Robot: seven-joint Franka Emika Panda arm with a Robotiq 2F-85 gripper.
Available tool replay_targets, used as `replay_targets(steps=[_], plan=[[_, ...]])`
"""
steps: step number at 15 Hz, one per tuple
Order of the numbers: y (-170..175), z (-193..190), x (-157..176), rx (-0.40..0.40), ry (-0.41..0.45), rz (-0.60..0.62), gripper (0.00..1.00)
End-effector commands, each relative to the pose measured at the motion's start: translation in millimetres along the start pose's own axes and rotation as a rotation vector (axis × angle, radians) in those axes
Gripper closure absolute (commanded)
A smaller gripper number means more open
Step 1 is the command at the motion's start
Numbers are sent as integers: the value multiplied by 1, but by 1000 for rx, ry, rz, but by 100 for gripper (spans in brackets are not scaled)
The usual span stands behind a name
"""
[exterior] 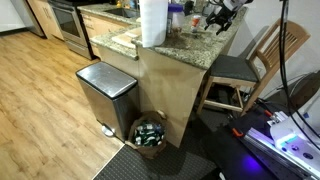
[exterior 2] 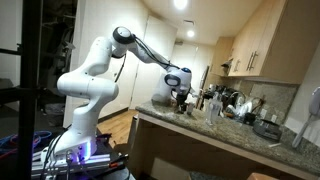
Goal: Take the bottle on the tissue roll and put it on the table, then take the object and put it on the bottle
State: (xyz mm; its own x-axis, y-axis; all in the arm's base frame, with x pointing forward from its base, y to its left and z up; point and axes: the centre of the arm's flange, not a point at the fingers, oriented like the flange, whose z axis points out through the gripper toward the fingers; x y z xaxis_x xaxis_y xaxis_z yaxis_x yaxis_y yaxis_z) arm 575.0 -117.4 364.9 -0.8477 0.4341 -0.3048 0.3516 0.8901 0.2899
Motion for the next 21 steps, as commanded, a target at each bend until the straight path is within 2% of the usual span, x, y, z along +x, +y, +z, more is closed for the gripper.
replay_targets(steps=[1,3,6,9,10,13,15,17,19,21], plan=[[-7,6,-1,-3,14,-45,0],[-13,28,-10,51,29,-163,0],[-28,65,-21,50,70,-350,0],[-26,64,-33,-29,47,-498,0],[-13,42,-21,5,52,-407,0],[-19,43,-25,-19,40,-469,0],[0,32,-15,17,50,-492,0],[37,14,9,45,52,-524,0],[75,-1,33,86,1,-573,0],[102,-12,51,83,-36,-563,0]])
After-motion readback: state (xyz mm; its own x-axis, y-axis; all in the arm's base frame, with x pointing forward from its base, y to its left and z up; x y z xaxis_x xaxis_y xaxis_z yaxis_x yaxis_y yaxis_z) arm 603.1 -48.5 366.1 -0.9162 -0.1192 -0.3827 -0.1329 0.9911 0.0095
